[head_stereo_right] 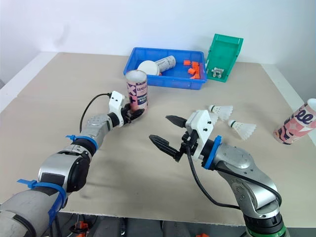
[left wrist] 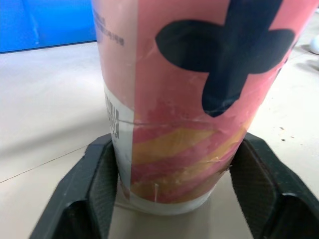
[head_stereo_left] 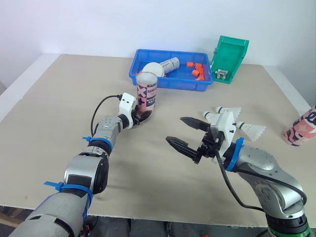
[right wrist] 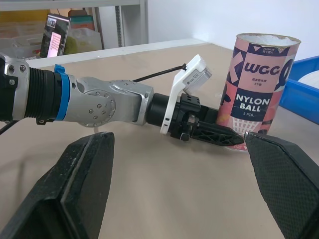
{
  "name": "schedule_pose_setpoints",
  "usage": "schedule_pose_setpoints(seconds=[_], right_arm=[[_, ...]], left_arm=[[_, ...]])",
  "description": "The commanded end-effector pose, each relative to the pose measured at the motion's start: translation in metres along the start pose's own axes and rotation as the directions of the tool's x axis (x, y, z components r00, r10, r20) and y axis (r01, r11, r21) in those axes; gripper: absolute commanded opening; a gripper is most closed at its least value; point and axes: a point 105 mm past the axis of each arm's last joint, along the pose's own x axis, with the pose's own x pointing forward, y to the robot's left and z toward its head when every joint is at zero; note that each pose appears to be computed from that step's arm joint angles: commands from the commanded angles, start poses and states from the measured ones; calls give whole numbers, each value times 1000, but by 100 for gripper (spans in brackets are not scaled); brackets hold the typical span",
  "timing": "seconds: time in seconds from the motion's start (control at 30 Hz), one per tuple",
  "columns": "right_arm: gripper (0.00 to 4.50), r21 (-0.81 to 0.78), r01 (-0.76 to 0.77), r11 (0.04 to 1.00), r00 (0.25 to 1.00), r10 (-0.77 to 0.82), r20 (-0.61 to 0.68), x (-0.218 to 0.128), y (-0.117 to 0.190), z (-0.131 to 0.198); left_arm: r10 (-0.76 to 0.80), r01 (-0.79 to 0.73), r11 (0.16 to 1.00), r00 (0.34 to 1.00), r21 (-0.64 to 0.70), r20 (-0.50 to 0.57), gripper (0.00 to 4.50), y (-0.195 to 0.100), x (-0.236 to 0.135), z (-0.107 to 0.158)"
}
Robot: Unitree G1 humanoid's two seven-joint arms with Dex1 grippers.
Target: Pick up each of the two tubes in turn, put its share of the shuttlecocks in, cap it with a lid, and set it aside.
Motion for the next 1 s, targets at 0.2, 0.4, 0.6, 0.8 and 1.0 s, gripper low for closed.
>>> schedule_pose_setpoints(seconds=[0.2,0.4,0.6,0.8,1.0], right_arm=[[450,-71,64,995,998,-64,9,-11,-13,11],[450,-90,203,975,971,-212,-113,-35,-43,-11],[450,-46,275,960,936,-279,-217,-70,-46,-37],[450,-41,444,895,865,-440,-242,-79,-73,-59],[450,-48,550,834,804,-544,-239,-65,-102,-77]], left_arm=[[-86,80,992,995,97,56,292,3,-7,24],[-291,283,946,956,158,31,292,3,-27,43],[-546,600,756,798,260,-253,292,3,-89,42],[-525,722,636,664,274,-532,292,8,-139,28],[-559,773,596,595,218,-578,292,-8,-156,28]])
